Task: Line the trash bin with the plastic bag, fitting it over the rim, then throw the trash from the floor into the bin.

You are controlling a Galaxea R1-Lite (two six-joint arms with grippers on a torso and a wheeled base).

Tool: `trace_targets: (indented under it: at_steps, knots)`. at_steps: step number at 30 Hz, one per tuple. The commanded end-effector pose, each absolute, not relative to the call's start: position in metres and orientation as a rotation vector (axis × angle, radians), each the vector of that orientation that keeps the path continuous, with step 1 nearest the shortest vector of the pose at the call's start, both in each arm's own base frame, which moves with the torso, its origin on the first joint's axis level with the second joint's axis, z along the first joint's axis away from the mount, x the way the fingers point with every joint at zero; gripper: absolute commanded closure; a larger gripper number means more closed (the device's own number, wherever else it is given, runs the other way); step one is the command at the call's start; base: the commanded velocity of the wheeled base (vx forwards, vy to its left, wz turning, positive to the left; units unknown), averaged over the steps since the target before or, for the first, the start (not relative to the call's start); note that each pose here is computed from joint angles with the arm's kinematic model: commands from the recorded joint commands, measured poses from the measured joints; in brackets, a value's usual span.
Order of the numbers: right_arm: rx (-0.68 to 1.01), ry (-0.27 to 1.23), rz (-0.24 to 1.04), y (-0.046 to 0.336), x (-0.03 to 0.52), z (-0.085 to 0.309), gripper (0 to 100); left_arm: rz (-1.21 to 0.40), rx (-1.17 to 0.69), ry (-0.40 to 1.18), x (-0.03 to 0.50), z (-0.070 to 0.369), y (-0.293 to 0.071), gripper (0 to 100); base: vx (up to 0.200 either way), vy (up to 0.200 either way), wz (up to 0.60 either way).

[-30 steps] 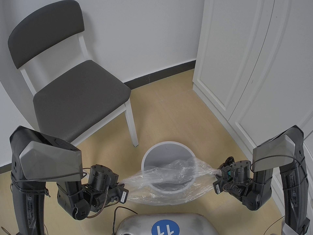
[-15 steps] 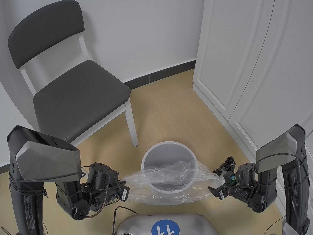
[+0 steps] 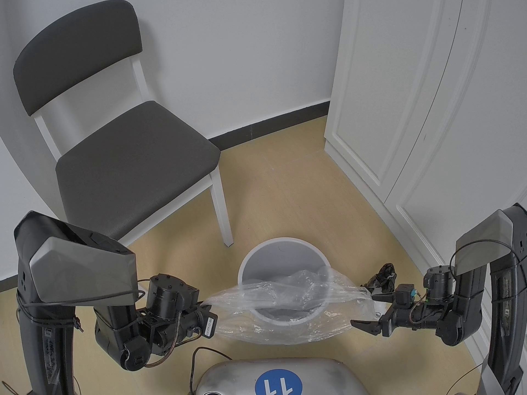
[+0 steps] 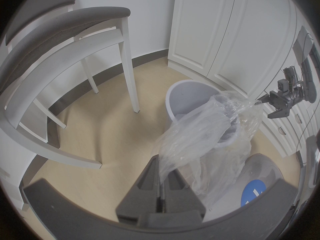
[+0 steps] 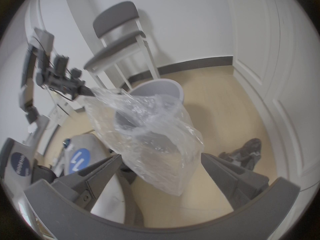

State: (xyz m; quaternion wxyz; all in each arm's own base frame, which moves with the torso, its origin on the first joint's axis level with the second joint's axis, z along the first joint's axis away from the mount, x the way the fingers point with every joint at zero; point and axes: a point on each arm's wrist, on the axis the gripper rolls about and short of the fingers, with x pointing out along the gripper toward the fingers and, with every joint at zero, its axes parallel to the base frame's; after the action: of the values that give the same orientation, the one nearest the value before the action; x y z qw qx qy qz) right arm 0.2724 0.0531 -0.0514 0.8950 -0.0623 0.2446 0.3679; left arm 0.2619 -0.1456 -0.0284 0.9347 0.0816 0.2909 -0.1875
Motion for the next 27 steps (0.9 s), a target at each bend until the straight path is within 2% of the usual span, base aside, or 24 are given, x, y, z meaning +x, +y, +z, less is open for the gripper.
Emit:
trace_targets:
  at_steps: [1,7,9,10,13,18,19,21,23,24,27]
  knots:
    - [0.036,0.472,0.820,0.023,0.277,-0.045,0,-0.378,0.168,0.611,0.264,-0.036,-0.145,100,0.000,0.000,0.00]
    - [0.200,0.424,0.803,0.046,0.284,0.000,0,-0.378,0.169,0.612,0.264,-0.037,-0.145,100,0.000,0.000,0.00]
    - [0.208,0.420,0.796,0.048,0.284,0.002,0,-0.378,0.169,0.612,0.264,-0.037,-0.145,100,0.000,0.000,0.00]
    - [0.242,0.375,0.709,0.071,0.286,0.023,0,-0.378,0.169,0.612,0.264,-0.037,-0.145,100,0.000,0.000,0.00]
    - [0.221,0.307,0.610,0.105,0.288,0.034,0,-0.376,0.168,0.614,0.264,-0.037,-0.145,100,0.000,0.000,0.00]
    - [0.078,0.233,0.673,0.137,0.286,0.047,0,-0.371,0.154,0.618,0.263,-0.037,-0.145,100,0.000,0.000,0.00]
    - [0.033,0.241,0.676,0.144,0.288,0.048,0,-0.370,0.153,0.618,0.263,-0.036,-0.144,0,0.000,0.000,0.00]
    - [-0.078,0.261,0.583,0.157,0.300,0.052,0,-0.370,0.152,0.615,0.263,-0.036,-0.144,0,0.000,0.000,0.00]
    - [-0.093,0.262,0.563,0.160,0.303,0.053,0,-0.371,0.153,0.613,0.264,-0.035,-0.144,0,0.000,0.000,0.00]
    - [-0.204,0.285,0.447,0.184,0.325,0.065,0,-0.371,0.151,0.607,0.264,-0.034,-0.145,0,0.000,0.000,0.00]
    - [-0.251,0.332,0.450,0.200,0.337,0.076,0,-0.370,0.149,0.600,0.264,-0.033,-0.145,0,0.000,0.000,0.00]
